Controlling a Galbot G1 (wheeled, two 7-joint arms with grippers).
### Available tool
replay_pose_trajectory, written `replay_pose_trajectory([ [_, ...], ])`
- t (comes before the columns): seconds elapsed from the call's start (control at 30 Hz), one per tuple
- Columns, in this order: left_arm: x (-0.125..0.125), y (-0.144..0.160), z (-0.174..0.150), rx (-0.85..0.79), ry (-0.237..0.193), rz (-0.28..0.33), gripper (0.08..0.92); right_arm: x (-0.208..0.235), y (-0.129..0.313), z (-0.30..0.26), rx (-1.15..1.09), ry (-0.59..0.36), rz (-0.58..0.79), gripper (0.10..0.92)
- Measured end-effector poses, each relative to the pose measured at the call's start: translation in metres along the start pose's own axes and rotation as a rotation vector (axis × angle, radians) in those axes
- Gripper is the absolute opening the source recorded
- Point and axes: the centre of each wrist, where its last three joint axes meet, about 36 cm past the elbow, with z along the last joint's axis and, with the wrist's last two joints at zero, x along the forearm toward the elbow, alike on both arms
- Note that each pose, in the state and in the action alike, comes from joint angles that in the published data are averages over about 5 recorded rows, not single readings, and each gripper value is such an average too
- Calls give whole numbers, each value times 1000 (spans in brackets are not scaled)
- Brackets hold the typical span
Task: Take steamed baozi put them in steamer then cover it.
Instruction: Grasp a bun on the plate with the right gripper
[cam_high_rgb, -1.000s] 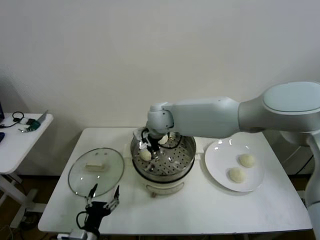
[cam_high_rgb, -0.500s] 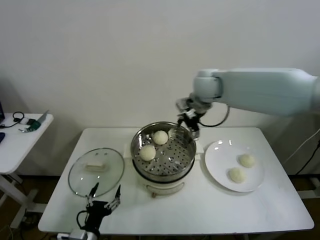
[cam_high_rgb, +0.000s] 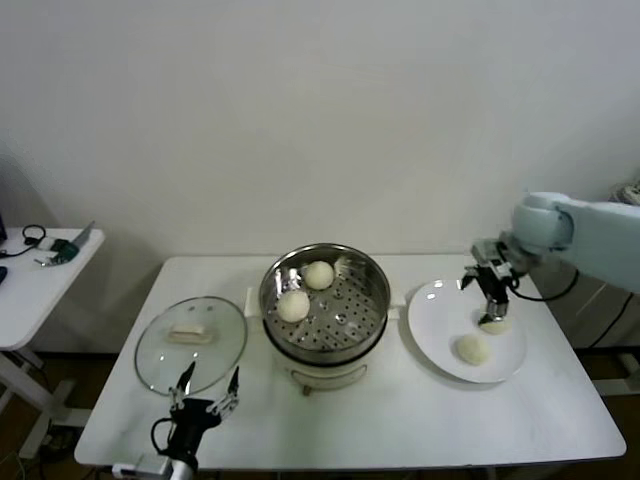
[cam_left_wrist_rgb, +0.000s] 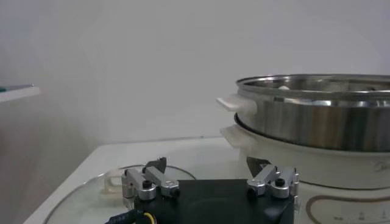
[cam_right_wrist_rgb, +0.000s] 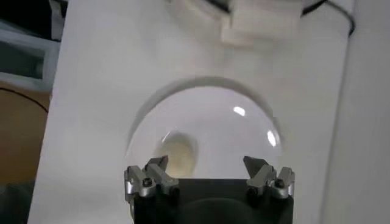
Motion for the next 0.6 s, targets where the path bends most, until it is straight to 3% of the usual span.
replay_pose_trajectory([
  [0.6, 8, -1, 6, 2, 25, -16, 823, -96, 11, 27, -63, 19, -52, 788],
])
